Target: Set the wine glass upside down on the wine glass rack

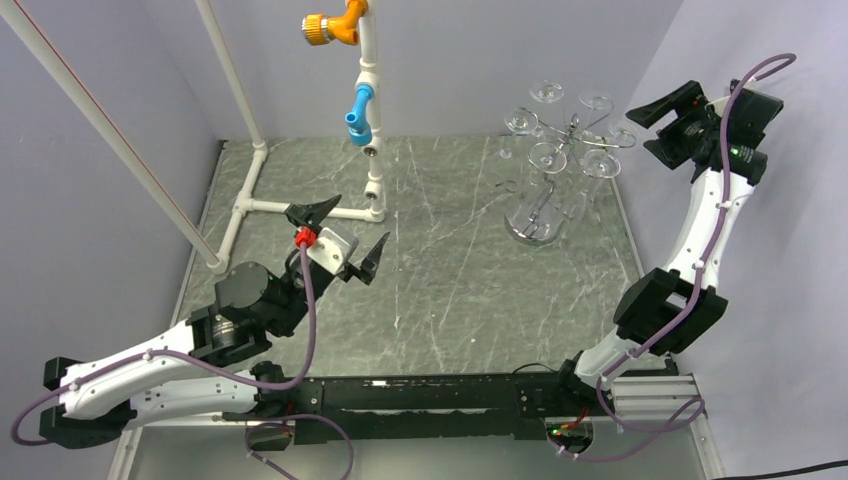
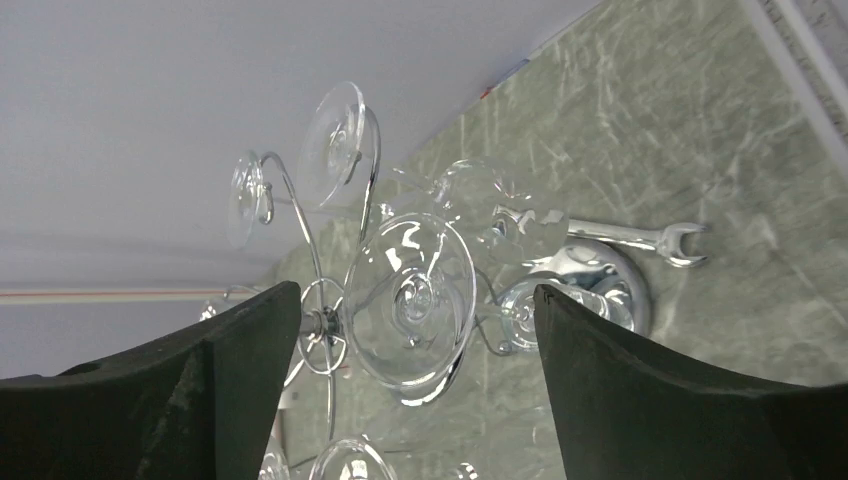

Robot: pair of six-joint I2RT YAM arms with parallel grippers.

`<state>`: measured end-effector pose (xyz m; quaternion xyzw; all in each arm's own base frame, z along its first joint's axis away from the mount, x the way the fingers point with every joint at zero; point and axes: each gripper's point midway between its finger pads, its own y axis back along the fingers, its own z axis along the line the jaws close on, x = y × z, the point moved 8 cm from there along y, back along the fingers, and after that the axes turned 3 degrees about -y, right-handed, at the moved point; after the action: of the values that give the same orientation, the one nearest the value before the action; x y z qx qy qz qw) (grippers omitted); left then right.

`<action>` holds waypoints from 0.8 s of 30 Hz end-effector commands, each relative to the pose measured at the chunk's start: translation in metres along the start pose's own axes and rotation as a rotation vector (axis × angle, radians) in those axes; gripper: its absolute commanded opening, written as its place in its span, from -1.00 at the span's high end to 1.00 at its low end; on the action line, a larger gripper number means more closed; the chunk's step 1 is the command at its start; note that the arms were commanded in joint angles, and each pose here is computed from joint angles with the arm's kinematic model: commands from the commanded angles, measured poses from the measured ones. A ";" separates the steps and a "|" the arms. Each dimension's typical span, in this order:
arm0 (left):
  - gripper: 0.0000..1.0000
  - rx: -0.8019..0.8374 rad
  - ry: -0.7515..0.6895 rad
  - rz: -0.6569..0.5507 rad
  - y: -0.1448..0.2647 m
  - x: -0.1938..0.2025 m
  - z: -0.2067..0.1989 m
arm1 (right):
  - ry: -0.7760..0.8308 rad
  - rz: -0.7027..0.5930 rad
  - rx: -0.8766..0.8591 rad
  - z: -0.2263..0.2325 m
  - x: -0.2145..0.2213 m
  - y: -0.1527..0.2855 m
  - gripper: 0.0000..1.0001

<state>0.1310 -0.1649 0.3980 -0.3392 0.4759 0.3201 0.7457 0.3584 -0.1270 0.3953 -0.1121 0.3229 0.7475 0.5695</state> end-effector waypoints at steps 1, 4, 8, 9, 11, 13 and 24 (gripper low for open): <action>-0.98 0.008 0.076 -0.014 -0.004 -0.009 -0.001 | 0.222 -0.106 0.018 0.026 -0.015 0.032 -0.81; -0.98 0.026 0.150 0.014 -0.010 -0.014 0.001 | 0.381 -0.118 0.021 0.036 -0.016 0.050 -0.94; -0.98 0.012 0.276 0.101 -0.027 -0.022 0.018 | 0.636 -0.137 -0.008 0.052 -0.006 0.085 -0.99; -0.98 -0.007 0.316 0.132 -0.031 -0.022 0.023 | 0.684 -0.144 -0.003 0.055 -0.003 0.093 -0.99; -0.98 -0.073 0.371 0.194 -0.036 -0.021 0.042 | 0.751 -0.133 0.016 0.058 0.005 0.108 -0.99; -0.98 -0.156 0.436 0.234 -0.037 -0.021 0.063 | 0.790 -0.125 0.056 0.060 0.012 0.123 -0.99; -0.98 -0.417 0.614 0.203 0.011 -0.016 0.126 | 0.800 -0.340 0.224 0.086 0.032 0.197 -1.00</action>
<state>0.1944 -0.0589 0.4431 -0.5189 0.6032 0.3994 0.4554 0.2002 -0.0790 0.5027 -0.3874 0.5546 0.5394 0.5013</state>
